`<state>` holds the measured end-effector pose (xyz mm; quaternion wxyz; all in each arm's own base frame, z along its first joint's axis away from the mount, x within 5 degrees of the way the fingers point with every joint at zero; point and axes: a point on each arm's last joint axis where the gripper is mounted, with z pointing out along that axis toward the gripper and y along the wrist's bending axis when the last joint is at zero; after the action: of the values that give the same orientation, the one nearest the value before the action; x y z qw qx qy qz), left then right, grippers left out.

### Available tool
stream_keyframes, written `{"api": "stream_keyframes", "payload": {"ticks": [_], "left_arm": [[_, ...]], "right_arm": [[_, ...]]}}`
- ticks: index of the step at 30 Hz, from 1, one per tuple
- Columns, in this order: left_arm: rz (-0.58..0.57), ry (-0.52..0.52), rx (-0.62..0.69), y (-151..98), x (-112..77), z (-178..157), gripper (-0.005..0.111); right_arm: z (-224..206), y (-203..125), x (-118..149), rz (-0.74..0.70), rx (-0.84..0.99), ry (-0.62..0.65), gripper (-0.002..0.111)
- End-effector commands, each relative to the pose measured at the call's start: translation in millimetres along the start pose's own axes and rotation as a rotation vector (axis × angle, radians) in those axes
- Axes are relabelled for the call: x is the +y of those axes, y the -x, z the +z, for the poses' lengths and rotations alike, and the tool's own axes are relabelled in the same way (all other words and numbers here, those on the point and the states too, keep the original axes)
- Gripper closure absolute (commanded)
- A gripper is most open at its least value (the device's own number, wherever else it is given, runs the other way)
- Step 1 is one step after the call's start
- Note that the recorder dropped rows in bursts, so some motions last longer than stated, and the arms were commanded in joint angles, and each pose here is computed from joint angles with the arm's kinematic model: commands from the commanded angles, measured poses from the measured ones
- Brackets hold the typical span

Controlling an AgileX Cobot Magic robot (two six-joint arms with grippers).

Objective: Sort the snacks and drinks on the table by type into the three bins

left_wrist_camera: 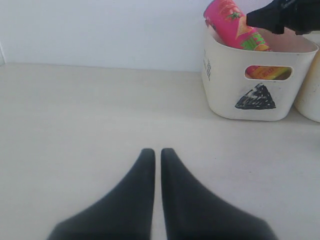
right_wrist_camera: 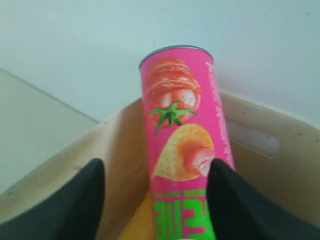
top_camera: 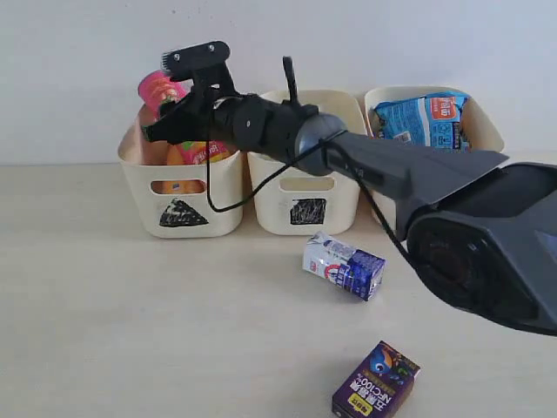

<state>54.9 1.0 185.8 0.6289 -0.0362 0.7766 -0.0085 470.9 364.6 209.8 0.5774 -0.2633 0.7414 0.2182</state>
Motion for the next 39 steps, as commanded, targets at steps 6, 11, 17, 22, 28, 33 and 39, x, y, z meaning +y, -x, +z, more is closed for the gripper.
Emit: {"api": "stream_keyframes", "payload": {"ticks": [6, 11, 17, 22, 28, 33, 39], "left_arm": [[-0.007, -0.004, -0.014, 2, -0.3, -1, 0.103], [-0.007, -0.004, -0.014, 2, -0.3, -1, 0.103], [-0.007, -0.004, -0.014, 2, -0.3, -1, 0.103], [-0.007, -0.004, -0.014, 2, -0.3, -1, 0.103], [-0.007, -0.004, -0.014, 2, -0.3, -1, 0.103], [-0.007, -0.004, -0.014, 2, -0.3, -1, 0.103], [-0.007, -0.004, -0.014, 2, -0.3, -1, 0.103]], "right_arm": [[-47, 43, 21, -0.065, 0.301, 0.233, 0.109], [-70, 46, 22, -0.145, 0.504, 0.269, 0.109], [-95, 42, 16, -0.185, 0.757, 0.232, 0.109], [-104, 40, 9, -0.248, 0.858, 0.188, 0.109], [-118, 32, 2, -0.258, 0.941, 0.107, 0.109], [-146, 26, -5, -0.322, 1.026, 0.058, 0.109], [-180, 20, -22, -0.349, 1.105, 0.003, 0.109]]}}
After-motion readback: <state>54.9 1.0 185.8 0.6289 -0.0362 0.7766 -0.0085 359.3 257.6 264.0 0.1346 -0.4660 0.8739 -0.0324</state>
